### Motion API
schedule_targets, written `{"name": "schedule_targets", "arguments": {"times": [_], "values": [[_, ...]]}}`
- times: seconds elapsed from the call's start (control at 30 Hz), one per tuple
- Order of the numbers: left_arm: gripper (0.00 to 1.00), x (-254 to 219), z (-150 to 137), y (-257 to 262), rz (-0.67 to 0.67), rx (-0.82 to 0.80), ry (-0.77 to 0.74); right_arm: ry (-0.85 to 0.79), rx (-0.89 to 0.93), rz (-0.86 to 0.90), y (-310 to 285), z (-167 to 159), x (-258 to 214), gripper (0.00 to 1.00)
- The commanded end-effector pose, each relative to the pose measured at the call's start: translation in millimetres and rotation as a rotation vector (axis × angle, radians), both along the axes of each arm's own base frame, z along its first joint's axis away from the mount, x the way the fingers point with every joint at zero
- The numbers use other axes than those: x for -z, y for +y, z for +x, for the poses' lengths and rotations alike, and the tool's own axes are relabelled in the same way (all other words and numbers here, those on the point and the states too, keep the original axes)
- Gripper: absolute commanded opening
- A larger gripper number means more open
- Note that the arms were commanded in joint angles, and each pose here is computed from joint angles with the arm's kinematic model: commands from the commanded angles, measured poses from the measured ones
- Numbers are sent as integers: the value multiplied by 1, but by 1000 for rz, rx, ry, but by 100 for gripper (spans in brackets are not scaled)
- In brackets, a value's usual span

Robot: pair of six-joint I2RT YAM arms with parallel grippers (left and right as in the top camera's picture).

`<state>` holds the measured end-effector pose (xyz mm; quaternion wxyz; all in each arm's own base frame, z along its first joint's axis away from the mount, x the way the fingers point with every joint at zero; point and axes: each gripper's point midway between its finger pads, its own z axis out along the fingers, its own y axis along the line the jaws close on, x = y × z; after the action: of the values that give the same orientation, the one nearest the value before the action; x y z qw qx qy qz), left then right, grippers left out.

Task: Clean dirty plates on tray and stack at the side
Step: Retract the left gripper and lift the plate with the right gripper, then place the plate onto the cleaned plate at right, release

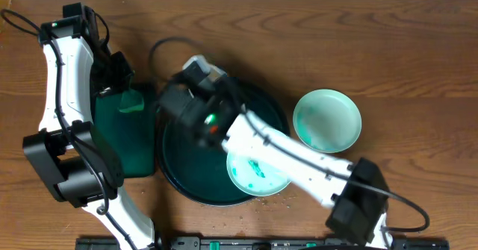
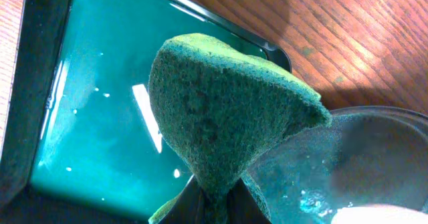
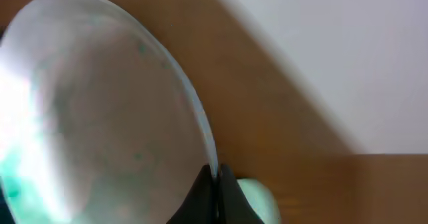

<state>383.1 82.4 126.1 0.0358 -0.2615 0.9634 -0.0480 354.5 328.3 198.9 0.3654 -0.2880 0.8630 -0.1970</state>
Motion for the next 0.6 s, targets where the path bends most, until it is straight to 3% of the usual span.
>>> {"name": "schedule_targets", "arguments": {"times": [0.0, 0.2, 0.37, 0.57], "values": [[8, -12, 3, 3, 17, -11, -31, 339, -100, 354, 19, -13, 10, 1], [7, -12, 3, 3, 17, -11, -30, 510, -89, 666, -24, 16, -21, 1], [7, -11, 3, 3, 17, -11, -28, 490, 78, 776, -118, 37, -55, 1], [8, -12, 2, 2, 16, -11, -25, 520, 301, 839, -230, 19, -69, 1]]}}
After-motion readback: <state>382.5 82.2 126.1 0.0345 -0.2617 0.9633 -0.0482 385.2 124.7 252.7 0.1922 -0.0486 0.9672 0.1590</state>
